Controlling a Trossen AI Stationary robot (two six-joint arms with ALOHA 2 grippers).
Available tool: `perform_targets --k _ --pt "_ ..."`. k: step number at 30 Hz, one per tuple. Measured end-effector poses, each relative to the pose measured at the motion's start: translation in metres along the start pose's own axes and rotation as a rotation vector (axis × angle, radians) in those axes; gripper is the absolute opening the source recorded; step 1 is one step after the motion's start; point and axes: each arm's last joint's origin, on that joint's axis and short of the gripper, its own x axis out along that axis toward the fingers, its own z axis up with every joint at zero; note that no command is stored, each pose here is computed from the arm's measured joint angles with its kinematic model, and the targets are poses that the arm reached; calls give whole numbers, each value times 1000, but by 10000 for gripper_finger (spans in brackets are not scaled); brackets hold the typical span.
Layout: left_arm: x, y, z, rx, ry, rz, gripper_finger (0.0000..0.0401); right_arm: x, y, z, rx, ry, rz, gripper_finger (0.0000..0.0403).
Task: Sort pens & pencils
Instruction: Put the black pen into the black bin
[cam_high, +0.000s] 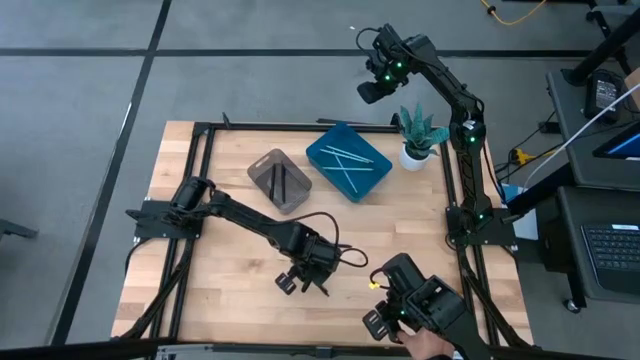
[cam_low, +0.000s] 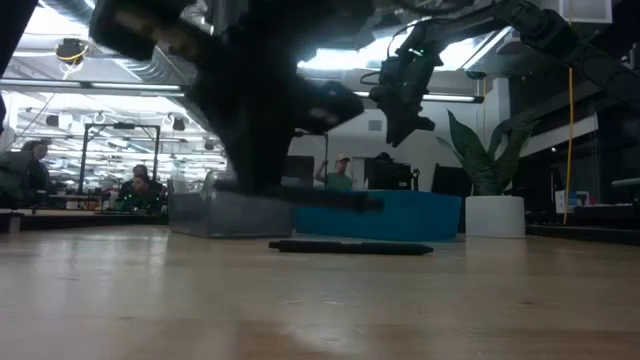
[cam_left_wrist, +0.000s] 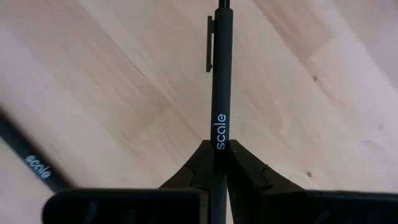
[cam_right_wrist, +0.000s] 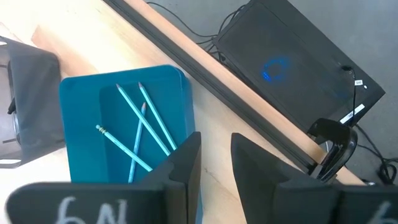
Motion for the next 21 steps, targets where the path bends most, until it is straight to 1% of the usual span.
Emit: perform_targets --k 6,11,17,21 --pt "-22 3 12 -70 -15 33 17 0 0 -3 2 29 0 90" --pt "-35 6 17 -126 -18 52 16 0 0 -5 -14 53 0 90" --pt "-37 9 13 -177 14 57 16 0 0 -6 -28 59 0 90" --pt "-39 19 5 -231 53 84 16 0 0 -6 -36 59 0 90"
